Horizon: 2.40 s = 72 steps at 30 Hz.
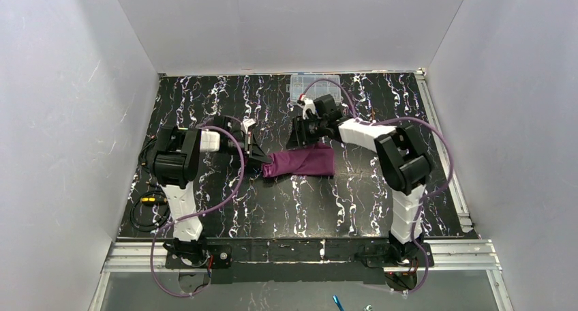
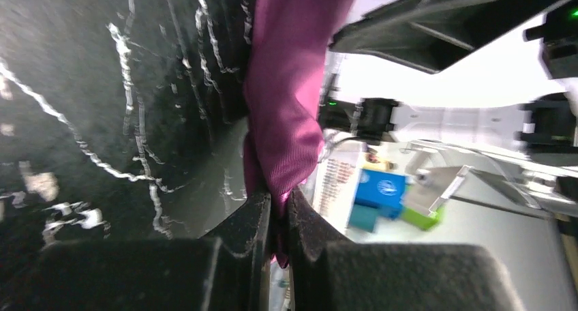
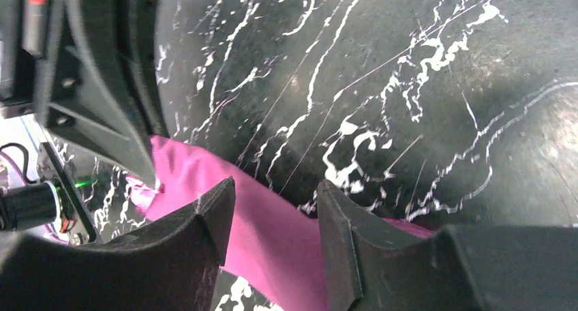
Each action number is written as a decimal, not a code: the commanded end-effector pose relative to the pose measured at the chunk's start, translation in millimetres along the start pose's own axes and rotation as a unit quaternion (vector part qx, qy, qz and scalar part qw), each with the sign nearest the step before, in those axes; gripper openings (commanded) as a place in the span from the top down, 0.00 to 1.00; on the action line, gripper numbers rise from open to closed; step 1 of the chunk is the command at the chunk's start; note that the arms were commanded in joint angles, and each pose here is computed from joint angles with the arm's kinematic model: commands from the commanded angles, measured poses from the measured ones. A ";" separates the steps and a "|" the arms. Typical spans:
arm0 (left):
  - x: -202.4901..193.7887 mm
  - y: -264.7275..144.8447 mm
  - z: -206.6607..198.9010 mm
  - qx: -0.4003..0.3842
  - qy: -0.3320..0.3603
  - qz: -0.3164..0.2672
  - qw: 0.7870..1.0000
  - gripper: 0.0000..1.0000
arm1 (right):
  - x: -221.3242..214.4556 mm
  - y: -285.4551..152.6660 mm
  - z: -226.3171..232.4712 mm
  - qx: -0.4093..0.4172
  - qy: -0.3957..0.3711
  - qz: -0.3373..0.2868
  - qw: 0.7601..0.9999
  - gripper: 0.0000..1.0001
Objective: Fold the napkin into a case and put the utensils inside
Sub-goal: Turn over the smaller rectangle-folded napkin at the center of the board, then pick up the fork from the corner of the board.
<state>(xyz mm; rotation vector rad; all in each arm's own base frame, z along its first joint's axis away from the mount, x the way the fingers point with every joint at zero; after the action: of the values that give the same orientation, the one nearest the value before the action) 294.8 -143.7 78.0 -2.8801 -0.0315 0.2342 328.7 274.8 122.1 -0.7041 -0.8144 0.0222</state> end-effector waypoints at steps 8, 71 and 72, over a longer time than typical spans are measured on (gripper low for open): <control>-32.0 -47.3 2.6 0.243 0.067 0.037 0.967 0.55 | -7.5 31.9 -8.2 0.024 -0.011 0.020 0.999 0.44; 51.9 -126.3 -195.3 0.357 0.385 -0.131 0.841 0.02 | 10.7 -91.2 -208.1 -0.397 0.084 0.063 0.912 0.62; 51.7 -126.4 -196.7 0.356 0.385 -0.133 0.841 0.02 | 10.0 -89.9 -206.2 -0.399 0.082 0.068 0.911 0.71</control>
<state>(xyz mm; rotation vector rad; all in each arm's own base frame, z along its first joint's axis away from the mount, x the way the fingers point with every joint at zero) 375.9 -67.5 280.1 -1.9719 -0.1341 -0.7970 457.2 83.3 92.3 -1.4994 -0.6059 -0.3121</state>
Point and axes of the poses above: each gripper's point midway between its finger pads, its own y axis out along the fingers, its own z axis along the line the jaws close on, x = y × z, the point moved 8 cm from there along -y, back along the fingers, and after that the axes turned 9 degrees about -y, right-handed, at the moved point
